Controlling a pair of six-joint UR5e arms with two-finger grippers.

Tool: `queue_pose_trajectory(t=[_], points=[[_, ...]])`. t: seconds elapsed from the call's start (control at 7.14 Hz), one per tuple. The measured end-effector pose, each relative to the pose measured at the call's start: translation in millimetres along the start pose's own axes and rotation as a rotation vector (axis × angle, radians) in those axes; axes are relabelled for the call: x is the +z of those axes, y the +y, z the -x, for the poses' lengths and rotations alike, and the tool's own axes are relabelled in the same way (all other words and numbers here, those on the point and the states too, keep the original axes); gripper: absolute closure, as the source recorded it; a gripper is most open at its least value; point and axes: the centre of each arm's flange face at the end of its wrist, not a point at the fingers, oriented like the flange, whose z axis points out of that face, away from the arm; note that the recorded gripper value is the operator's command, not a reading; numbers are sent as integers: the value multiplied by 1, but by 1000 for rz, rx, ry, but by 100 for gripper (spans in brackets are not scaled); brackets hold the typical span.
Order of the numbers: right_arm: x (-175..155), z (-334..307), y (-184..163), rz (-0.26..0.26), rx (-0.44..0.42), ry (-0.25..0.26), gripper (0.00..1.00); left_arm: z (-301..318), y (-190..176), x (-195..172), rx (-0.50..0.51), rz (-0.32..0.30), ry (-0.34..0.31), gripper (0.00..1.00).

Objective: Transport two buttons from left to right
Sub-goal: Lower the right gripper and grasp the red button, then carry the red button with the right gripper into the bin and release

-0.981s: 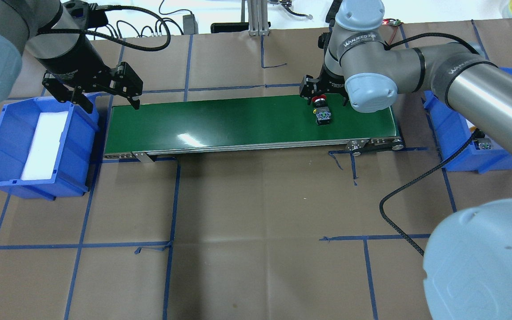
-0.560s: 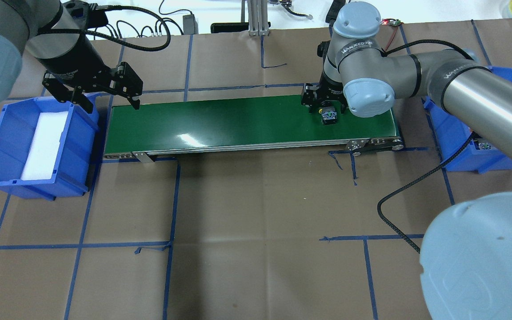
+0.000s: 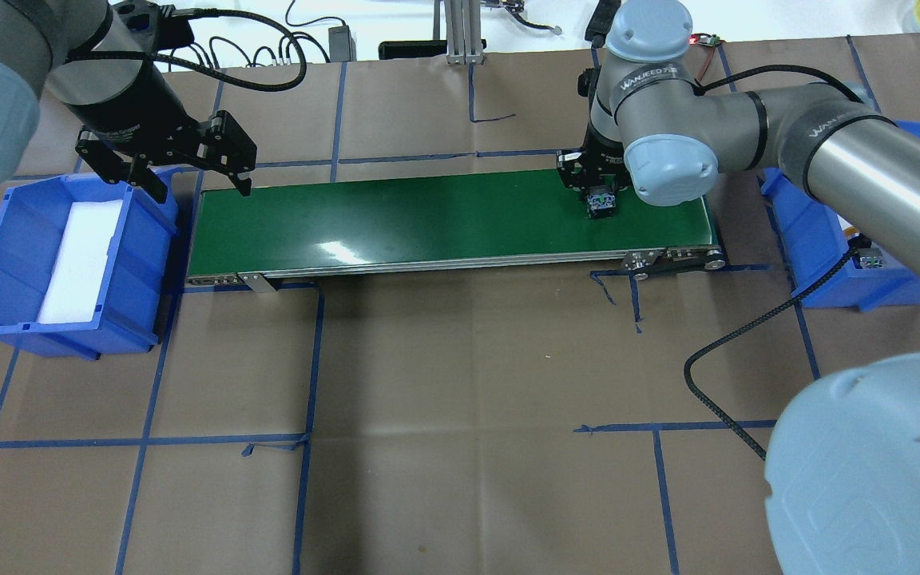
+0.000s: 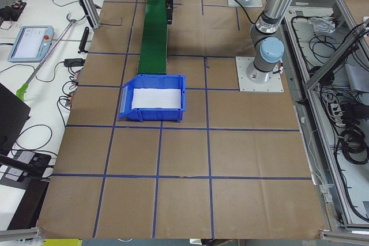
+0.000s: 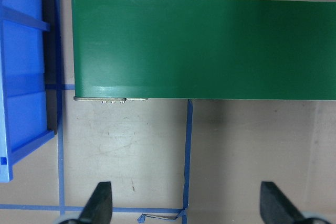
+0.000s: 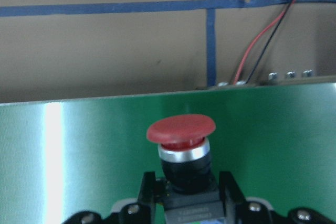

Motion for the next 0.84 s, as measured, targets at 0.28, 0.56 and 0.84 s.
queue_pose_trajectory(t=[0.28, 0.56, 0.84], points=[[-60, -68, -10, -3, 22, 27, 95, 0, 0, 0, 0, 0, 1, 1], [-98, -173, -23, 33, 15, 44, 95, 0, 0, 0, 0, 0, 0, 1], [-110, -268, -29, 56, -10, 54, 96, 0, 0, 0, 0, 0, 1, 1]])
